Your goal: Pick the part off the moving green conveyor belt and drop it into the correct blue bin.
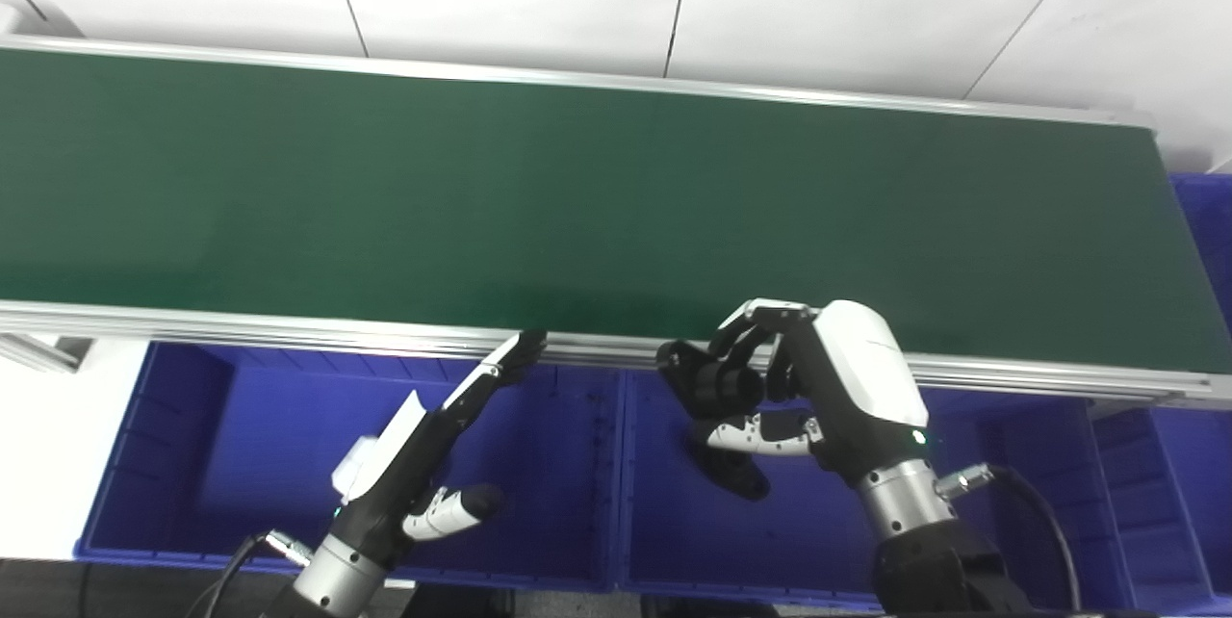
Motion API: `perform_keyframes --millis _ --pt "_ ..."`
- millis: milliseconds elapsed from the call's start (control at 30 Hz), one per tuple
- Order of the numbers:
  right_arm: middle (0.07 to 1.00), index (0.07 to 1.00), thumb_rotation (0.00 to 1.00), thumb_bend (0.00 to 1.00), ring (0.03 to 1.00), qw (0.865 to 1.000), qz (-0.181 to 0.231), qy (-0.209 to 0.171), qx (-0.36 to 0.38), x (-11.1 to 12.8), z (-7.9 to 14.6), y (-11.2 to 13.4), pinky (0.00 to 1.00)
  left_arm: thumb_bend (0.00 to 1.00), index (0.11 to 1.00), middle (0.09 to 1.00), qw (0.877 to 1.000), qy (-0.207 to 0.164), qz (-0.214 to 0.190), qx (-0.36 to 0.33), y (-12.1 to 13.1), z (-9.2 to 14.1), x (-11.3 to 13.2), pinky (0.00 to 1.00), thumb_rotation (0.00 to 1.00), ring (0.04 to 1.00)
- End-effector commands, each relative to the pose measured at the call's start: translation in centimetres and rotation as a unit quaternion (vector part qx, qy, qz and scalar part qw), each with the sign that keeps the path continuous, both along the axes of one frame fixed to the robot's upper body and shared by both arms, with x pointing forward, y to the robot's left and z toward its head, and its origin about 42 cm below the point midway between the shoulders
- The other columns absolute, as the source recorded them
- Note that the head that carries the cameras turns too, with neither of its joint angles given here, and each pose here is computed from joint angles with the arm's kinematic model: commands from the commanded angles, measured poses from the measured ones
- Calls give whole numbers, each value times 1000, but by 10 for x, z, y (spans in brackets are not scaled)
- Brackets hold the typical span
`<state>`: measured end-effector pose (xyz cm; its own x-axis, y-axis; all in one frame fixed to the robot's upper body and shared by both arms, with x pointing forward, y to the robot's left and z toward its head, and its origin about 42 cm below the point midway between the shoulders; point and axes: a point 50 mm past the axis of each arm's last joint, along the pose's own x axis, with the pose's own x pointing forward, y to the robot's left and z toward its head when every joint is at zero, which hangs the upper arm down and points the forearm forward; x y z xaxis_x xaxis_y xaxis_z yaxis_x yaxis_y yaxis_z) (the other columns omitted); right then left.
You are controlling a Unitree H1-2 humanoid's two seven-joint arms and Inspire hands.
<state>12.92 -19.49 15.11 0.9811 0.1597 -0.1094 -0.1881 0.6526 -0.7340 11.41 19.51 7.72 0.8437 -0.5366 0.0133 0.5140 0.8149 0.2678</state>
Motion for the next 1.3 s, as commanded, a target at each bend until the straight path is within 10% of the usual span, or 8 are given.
perform_keyframes --millis 0,833,933,967,1067,1267 --pt "473 487 0 526 242 999 6 -38 21 -7 1 -4 174 823 965 963 1000 -20 3 -20 -4 13 6 922 1000 950" --pt "470 491 0 524 230 973 100 90 -186 26 -45 -5 159 788 966 966 998 -33 31 -33 5 15 31 907 990 949" --pt "484 494 5 517 388 961 115 119 -220 26 -44 -3 303 782 964 963 998 -34 30 -34 4 14 32 898 987 944" --pt "571 626 350 475 509 958 119 125 -229 26 -43 -3 431 785 966 966 998 -32 30 -33 4 14 32 904 987 948" --pt "714 733 739 463 686 948 138 156 -242 26 -40 -2 611 782 970 969 999 -33 27 -30 4 13 33 908 993 951" --pt "840 818 996 526 862 920 159 194 -302 23 -26 -1 973 775 968 966 999 -33 28 -33 5 12 33 901 992 946"
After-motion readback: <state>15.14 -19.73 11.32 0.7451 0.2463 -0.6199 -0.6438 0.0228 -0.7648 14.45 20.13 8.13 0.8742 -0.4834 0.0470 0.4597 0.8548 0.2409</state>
